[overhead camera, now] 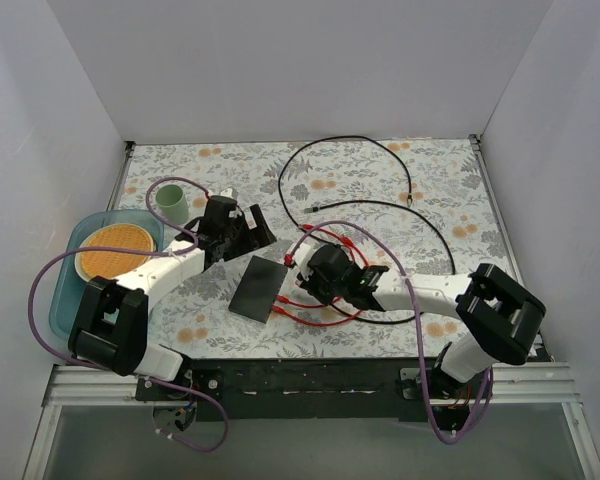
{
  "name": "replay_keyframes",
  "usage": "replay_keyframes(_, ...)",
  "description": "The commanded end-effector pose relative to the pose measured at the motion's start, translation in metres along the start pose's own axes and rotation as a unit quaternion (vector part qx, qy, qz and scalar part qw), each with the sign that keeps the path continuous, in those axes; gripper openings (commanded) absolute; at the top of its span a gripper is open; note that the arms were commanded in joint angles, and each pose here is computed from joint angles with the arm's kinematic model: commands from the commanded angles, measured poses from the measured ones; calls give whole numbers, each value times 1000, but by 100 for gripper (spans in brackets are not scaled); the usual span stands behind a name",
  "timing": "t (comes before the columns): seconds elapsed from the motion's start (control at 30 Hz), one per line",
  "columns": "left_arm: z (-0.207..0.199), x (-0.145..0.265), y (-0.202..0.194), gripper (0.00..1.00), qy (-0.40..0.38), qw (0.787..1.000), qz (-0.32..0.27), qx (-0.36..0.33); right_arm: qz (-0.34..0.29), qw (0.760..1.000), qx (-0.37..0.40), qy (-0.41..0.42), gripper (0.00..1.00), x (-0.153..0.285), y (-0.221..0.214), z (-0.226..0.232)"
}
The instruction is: Insert the plug into the switch port
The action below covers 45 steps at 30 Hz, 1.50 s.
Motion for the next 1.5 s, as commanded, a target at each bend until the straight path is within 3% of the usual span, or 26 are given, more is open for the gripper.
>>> replay_keyframes(0.0, 15, 2, 9, 93, -2, 1000, 0, 17, -9, 998, 34, -53, 1, -3, 14, -4)
replay_keyframes(0.63, 46, -18, -20, 67, 12, 996, 71, 47, 42, 990, 60, -121, 1, -30, 21, 4)
replay_keyframes(0.93, 49, -23, -28, 64, 13, 994, 88, 56, 40, 993, 68, -90, 1, -35, 21, 24)
replay_keyframes(1.1, 49, -23, -28, 56, 11, 995, 88, 54, 41, 993, 70, -84, 1, -38, 24, 30)
replay_keyframes(1.47, 49, -22, -29, 54, 12, 995, 87, 56, 46, 993, 73, -79, 1, -42, 24, 38)
Point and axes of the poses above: each gripper's point midway between its finger pads, its own x axis back along the fingers, its own z axis along the line the jaws close on, y = z × x, the point moved 3 cm from there along x, back along the fingers
